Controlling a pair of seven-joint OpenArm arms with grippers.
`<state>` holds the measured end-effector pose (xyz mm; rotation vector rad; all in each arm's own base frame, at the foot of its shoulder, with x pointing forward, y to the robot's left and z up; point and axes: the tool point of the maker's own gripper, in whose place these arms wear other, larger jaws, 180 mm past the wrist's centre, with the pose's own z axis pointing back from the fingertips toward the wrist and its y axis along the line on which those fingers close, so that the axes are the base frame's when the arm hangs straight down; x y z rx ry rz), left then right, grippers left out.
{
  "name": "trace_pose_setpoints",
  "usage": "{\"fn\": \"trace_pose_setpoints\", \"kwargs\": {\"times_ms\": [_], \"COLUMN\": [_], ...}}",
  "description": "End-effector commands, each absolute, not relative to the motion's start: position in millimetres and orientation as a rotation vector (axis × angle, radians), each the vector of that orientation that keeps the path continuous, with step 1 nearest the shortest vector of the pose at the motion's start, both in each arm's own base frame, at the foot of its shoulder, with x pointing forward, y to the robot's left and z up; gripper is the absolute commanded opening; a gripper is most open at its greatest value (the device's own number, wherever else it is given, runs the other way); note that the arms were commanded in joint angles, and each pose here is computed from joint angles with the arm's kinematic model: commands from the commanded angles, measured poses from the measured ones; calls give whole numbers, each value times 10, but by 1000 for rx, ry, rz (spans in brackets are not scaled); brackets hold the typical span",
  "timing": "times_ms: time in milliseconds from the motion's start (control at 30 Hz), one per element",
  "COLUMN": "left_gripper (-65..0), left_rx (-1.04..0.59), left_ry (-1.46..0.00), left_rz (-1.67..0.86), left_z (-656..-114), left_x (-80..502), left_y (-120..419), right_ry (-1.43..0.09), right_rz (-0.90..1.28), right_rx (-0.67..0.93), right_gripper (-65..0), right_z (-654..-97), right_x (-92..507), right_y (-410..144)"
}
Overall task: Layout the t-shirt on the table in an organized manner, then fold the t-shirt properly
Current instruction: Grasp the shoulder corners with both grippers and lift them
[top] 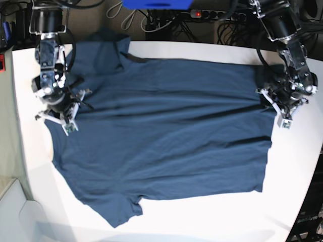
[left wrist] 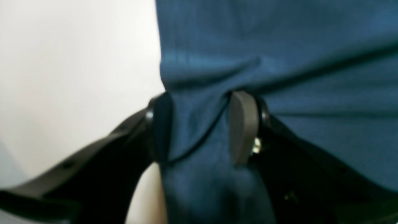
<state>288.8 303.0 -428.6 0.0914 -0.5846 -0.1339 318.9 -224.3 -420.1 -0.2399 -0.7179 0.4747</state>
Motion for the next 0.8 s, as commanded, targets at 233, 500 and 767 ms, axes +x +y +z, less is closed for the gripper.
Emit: {"fn": "trace_pose_setpoints", "kwargs": {"times_ms": [233,500,767], "left_gripper": [-357,-357,-321], "left_rx": [147,208,352], "left_ry": [-540,-610,-677], "left_rz": [-142,-170,-207], "left_z": [-4266,-3912,-3237], "left_x": [2833,2951,3003], "left_y": [3164,3175,3215], "right_ry": [-814,-784,-740], "right_rz": [510,540,505], "right_rx": [-278,-265,-166], "right_gripper": [-650,-650,-485], "right_z": [-3842,-3887,-3895], "right_x": [3163,2833,2458], "right_y": [-2184,-2122,-2043]}}
